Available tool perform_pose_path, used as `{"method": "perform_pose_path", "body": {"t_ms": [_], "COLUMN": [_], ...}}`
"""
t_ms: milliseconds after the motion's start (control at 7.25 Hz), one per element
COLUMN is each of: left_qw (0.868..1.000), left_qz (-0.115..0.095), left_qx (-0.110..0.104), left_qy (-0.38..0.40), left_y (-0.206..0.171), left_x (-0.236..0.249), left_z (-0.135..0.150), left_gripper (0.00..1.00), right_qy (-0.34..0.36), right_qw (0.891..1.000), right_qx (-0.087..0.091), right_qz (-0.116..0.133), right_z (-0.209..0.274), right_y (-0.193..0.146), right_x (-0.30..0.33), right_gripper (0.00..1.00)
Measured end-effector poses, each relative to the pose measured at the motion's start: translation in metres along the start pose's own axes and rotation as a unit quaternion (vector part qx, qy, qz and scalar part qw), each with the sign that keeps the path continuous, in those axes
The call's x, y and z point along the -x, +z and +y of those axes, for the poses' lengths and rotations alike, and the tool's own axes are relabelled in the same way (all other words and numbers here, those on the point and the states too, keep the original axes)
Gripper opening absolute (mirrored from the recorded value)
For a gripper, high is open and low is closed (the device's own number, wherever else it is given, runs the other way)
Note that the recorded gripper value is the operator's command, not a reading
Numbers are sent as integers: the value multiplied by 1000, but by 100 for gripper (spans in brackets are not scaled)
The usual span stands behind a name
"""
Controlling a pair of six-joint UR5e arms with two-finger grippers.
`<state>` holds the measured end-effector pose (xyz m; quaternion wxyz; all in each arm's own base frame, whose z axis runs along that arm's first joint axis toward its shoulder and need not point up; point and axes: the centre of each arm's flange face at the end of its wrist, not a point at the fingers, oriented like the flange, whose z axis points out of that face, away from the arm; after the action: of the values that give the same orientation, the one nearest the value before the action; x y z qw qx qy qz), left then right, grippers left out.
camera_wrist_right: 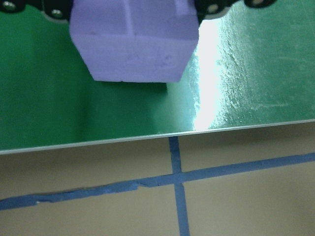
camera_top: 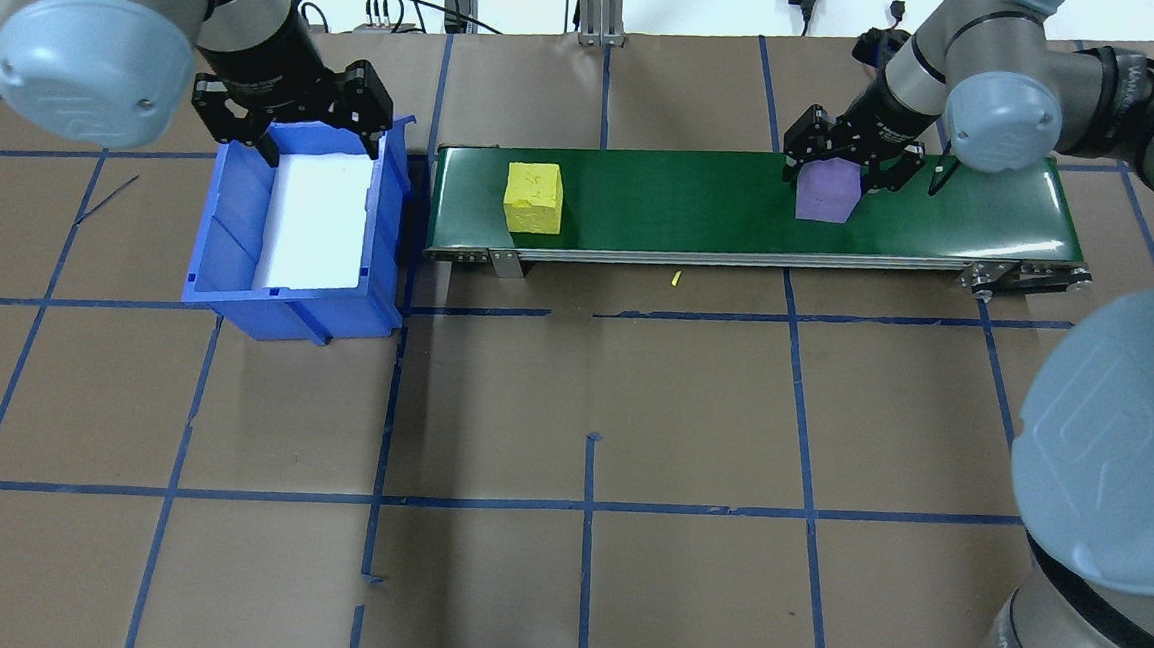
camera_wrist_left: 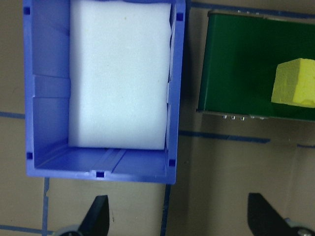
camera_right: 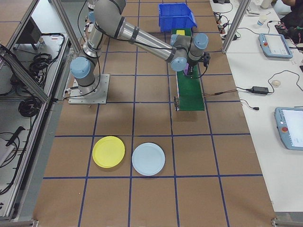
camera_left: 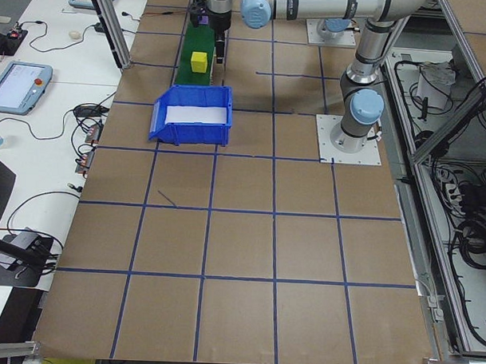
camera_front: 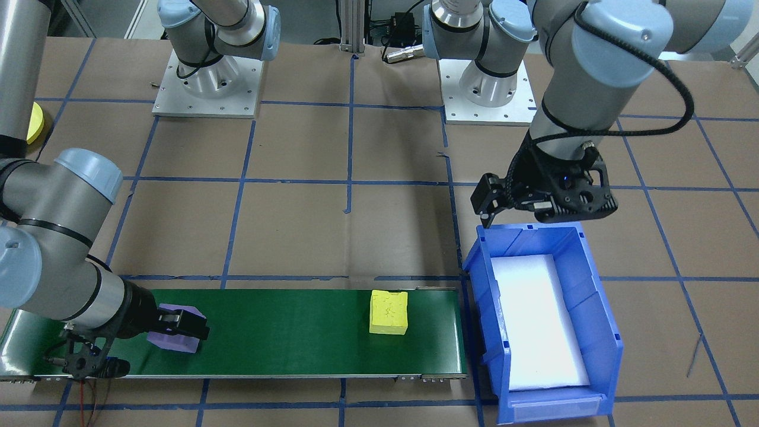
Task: Move block left to right into plate
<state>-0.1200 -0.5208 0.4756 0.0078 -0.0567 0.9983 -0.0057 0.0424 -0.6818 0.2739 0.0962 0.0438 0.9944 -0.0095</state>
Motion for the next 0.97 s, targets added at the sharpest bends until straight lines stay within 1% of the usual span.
{"method": "perform_pose_path", "body": {"t_ms": [138, 276, 414, 552, 690, 828, 966], "left_qw": [1000, 1000, 999, 999, 999, 998, 997], "left_qz": [0, 2, 2, 2, 2, 0, -1], "left_qx": [8, 4, -4, -13, -30, -49, -61], "left_qy": [12, 31, 40, 43, 42, 42, 43], "left_y": [-14, -23, -27, -29, -33, -40, -48], "left_x": [11, 23, 31, 33, 35, 36, 36], "left_z": [14, 19, 20, 18, 14, 13, 14], "left_gripper": [100, 100, 100, 100, 100, 100, 100], "right_qy": [-34, -81, -117, -140, -162, -180, -195], "right_qw": [999, 995, 990, 985, 981, 977, 973], "right_qx": [-10, -12, 0, 26, 55, 74, 79], "right_qz": [30, 61, 83, 93, 91, 89, 95], "right_z": [9, 19, 34, 60, 96, 133, 165], "right_y": [-36, -70, -100, -125, -142, -149, -148], "right_x": [-13, -46, -100, -170, -247, -320, -378], "right_gripper": [22, 21, 20, 19, 19, 18, 18]}}
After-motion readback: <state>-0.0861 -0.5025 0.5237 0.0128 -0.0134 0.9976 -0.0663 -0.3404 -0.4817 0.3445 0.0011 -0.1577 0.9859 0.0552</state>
